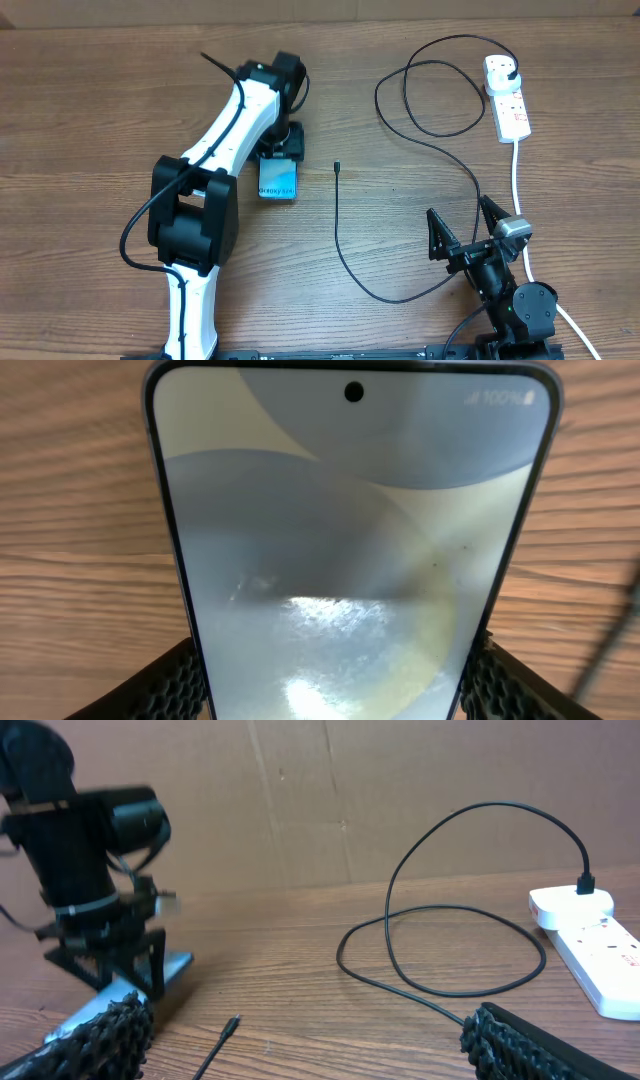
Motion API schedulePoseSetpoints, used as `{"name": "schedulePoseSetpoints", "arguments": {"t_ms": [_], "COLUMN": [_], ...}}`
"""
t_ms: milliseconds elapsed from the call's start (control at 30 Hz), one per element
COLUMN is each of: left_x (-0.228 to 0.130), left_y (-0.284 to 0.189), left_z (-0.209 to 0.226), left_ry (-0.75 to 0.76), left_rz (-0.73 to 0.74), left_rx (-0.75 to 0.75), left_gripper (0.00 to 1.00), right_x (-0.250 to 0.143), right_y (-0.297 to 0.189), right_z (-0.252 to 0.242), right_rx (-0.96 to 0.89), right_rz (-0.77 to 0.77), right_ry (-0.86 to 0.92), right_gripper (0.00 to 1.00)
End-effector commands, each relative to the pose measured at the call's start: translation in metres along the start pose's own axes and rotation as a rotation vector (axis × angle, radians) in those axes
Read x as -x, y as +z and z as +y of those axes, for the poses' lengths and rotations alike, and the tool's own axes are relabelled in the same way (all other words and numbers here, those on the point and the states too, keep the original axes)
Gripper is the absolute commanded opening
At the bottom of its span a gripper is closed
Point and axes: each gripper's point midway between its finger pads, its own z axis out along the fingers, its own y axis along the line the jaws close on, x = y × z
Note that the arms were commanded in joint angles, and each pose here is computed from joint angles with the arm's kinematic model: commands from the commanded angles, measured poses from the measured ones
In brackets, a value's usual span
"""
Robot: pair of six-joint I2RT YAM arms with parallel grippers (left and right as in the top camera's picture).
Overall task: Plug charger to phone and switch on socket
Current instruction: 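Lift the phone with the left gripper and tilt it upright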
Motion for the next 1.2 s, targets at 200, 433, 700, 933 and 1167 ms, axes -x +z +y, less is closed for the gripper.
{"name": "schedulePoseSetpoints", "arguments": {"t_ms": [200, 433, 700, 933, 1167], "left_x": [0.019, -0.002, -0.038, -0.056, -0.051], "left_y": [-0.077, -0.089, -0.098, -0.117, -0.159], "left_z": [-0.009, -0.035, -0.049, -0.074, -0.095], "left_ry": [-0.139, -0.143, -0.245, -0.284, -0.398], "left_rz": [-0.075, 0.049, 0.243, 0.38, 0.544], "left_rx": [-0.105, -0.289, -0.375, -0.536, -0.848], "left_gripper": [0.04, 0.04, 0.04, 0.04, 0.04], "right_x": [-0.002, -0.002, -0.002, -0.002, -0.002], "right_y": [0.0, 0.0, 0.0, 0.0, 0.0], "right_z": [0.0, 0.001, 0.001, 0.0, 0.0], "right_rx": [0.004, 0.005, 0.005, 0.004, 0.004], "right_rz": [-0.002, -0.002, -0.002, -0.002, -0.002], "right_ry": [0.002, 0.001, 0.002, 0.002, 0.001], "right_gripper": [1.0, 1.0, 1.0, 1.0, 1.0]}}
